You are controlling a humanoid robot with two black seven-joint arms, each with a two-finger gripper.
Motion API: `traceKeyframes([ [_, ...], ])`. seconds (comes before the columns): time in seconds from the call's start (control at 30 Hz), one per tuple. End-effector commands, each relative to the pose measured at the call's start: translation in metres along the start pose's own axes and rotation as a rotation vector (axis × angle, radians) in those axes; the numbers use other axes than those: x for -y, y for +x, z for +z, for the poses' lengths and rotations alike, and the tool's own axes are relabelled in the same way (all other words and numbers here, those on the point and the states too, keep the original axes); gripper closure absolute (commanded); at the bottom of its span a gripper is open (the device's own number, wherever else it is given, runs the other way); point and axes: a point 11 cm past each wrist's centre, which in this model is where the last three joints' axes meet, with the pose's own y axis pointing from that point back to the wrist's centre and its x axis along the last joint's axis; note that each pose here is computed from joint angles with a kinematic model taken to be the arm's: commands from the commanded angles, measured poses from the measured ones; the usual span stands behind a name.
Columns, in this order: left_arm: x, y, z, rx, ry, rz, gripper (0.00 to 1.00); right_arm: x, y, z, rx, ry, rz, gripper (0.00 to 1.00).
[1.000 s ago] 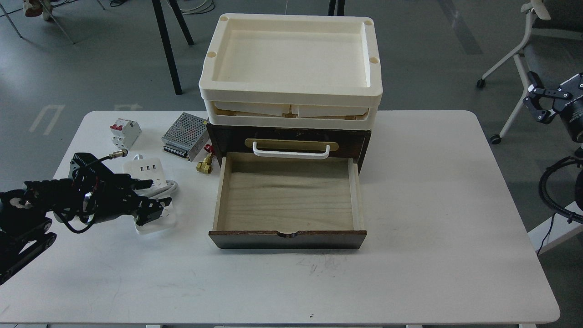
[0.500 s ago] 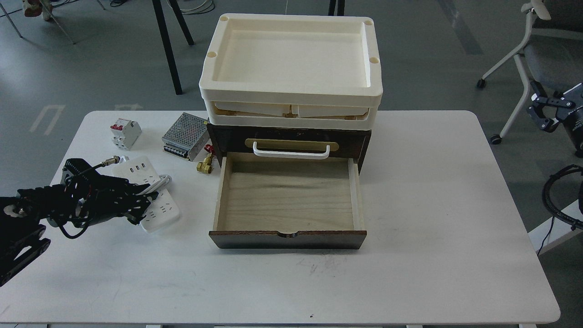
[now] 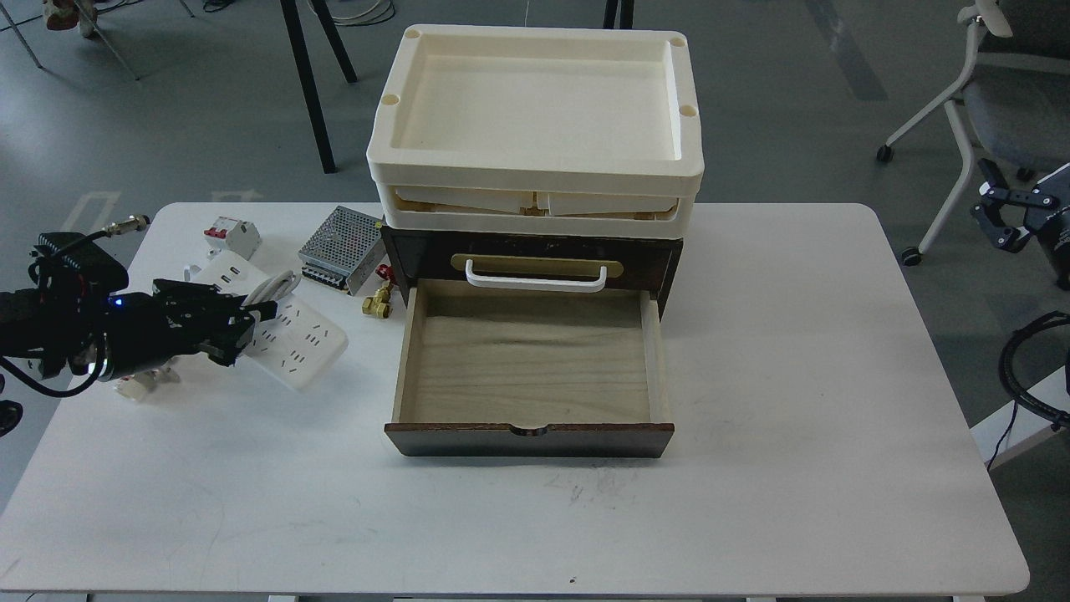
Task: Put charging cable into cabinet
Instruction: 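Carry the power strip with the left gripper into the open drawer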
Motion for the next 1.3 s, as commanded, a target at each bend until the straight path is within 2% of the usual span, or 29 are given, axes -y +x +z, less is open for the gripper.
traceKeyframes([
  [0.0, -0.005, 0.020, 0.038, -0.263, -0.137, 0.057, 1.00, -0.002, 0.006, -0.001, -0.009, 0.000, 0.015, 0.00],
  [0.13, 0.009, 0.033, 0.078, -0.425, -0.292, 0.101, 1.00, -0.005, 0.009, 0.002, -0.010, -0.007, 0.023, 0.00],
  [0.23, 0.037, 0.034, 0.110, -0.543, -0.414, 0.130, 1.00, -0.007, 0.011, 0.004, -0.010, -0.012, 0.026, 0.00],
  [0.4, 0.077, 0.023, 0.146, -0.650, -0.519, 0.134, 1.00, -0.008, 0.013, 0.004, -0.014, -0.012, 0.033, 0.00],
  [0.67, 0.107, -0.014, 0.143, -0.718, -0.468, 0.068, 1.00, -0.012, 0.020, 0.005, -0.021, -0.017, 0.051, 0.00],
  [0.9, 0.125, -0.028, 0.135, -0.749, -0.423, 0.057, 1.00, -0.011, 0.018, 0.009, -0.012, -0.020, 0.049, 0.00],
  [1.0, 0.126, -0.027, 0.135, -0.754, -0.425, 0.059, 0.89, -0.011, 0.018, 0.007, -0.010, -0.013, 0.051, 0.00],
  [1.1, 0.124, -0.026, 0.137, -0.784, -0.445, 0.030, 0.40, -0.010, 0.018, 0.007, -0.010, -0.012, 0.050, 0.00],
  [1.13, 0.124, -0.026, 0.138, -0.805, -0.456, 0.012, 0.14, -0.010, 0.018, 0.007, -0.009, -0.011, 0.051, 0.00],
  [1.17, 0.123, -0.024, 0.138, -0.836, -0.470, 0.000, 0.00, -0.010, 0.018, 0.007, -0.009, -0.011, 0.051, 0.00],
  [1.27, 0.120, -0.016, 0.138, -0.897, -0.503, -0.022, 0.00, -0.010, 0.018, 0.007, -0.008, -0.010, 0.051, 0.00],
])
